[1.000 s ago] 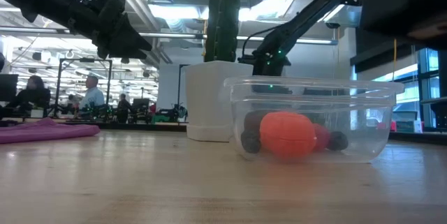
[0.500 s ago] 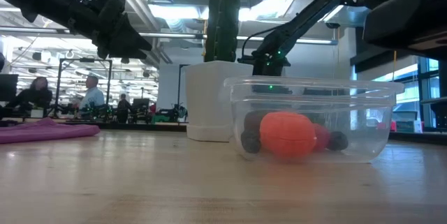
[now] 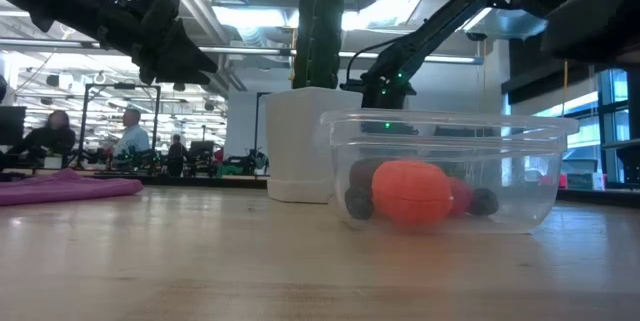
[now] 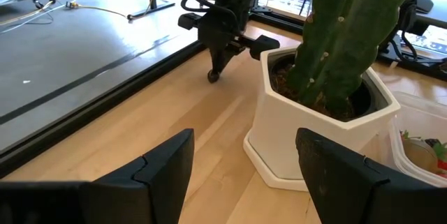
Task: Pick and placing Produce into tupperware
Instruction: Put the black cherry into the transparent bin
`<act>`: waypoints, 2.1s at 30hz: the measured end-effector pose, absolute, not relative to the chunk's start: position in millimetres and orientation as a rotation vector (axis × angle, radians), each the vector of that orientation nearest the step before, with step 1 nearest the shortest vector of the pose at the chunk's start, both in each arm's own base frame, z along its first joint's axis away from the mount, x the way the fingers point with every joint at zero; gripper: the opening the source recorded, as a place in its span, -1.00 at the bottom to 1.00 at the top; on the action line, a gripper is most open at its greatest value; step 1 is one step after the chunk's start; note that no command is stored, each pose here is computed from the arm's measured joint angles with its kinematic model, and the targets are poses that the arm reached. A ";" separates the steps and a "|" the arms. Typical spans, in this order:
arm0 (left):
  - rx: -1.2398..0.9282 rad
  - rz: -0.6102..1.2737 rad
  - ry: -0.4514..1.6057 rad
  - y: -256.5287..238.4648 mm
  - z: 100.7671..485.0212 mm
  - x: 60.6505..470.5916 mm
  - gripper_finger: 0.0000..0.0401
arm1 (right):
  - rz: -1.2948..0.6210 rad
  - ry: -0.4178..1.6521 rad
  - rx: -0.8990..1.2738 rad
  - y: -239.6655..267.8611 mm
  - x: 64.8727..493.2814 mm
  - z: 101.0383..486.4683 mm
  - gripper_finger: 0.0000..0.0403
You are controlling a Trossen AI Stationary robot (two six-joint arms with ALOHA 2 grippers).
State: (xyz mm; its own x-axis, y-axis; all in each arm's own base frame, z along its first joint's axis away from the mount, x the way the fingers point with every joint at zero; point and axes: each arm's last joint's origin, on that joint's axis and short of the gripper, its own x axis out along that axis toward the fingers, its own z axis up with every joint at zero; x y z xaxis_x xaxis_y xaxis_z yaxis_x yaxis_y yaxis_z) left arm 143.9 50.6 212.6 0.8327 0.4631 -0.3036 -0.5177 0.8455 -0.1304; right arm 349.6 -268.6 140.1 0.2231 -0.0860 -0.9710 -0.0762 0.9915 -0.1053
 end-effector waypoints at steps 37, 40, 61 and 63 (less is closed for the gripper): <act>-0.221 0.525 0.264 50.5 212.7 144.0 0.22 | 0.227 1.058 -0.060 -14.8 320.6 319.9 -1.00; -0.243 0.528 0.259 50.5 212.6 143.9 0.22 | 0.261 1.077 -0.066 1.1 323.8 285.0 -1.00; -0.246 0.521 0.267 50.2 211.9 143.8 0.22 | 0.231 1.092 -0.081 37.8 308.1 198.7 -0.81; -0.245 0.521 0.267 50.2 211.9 143.8 0.22 | 0.230 1.092 -0.080 37.7 308.1 198.7 -0.78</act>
State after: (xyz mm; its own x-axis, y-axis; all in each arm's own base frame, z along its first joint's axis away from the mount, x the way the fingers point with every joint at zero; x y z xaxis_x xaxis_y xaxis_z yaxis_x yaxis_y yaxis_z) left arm 143.8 50.2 211.9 0.8345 0.4548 -0.3110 -0.5181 0.8399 -0.1619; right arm 308.1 37.7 198.7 0.4396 0.1458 -0.8863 -0.2247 0.9732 0.0487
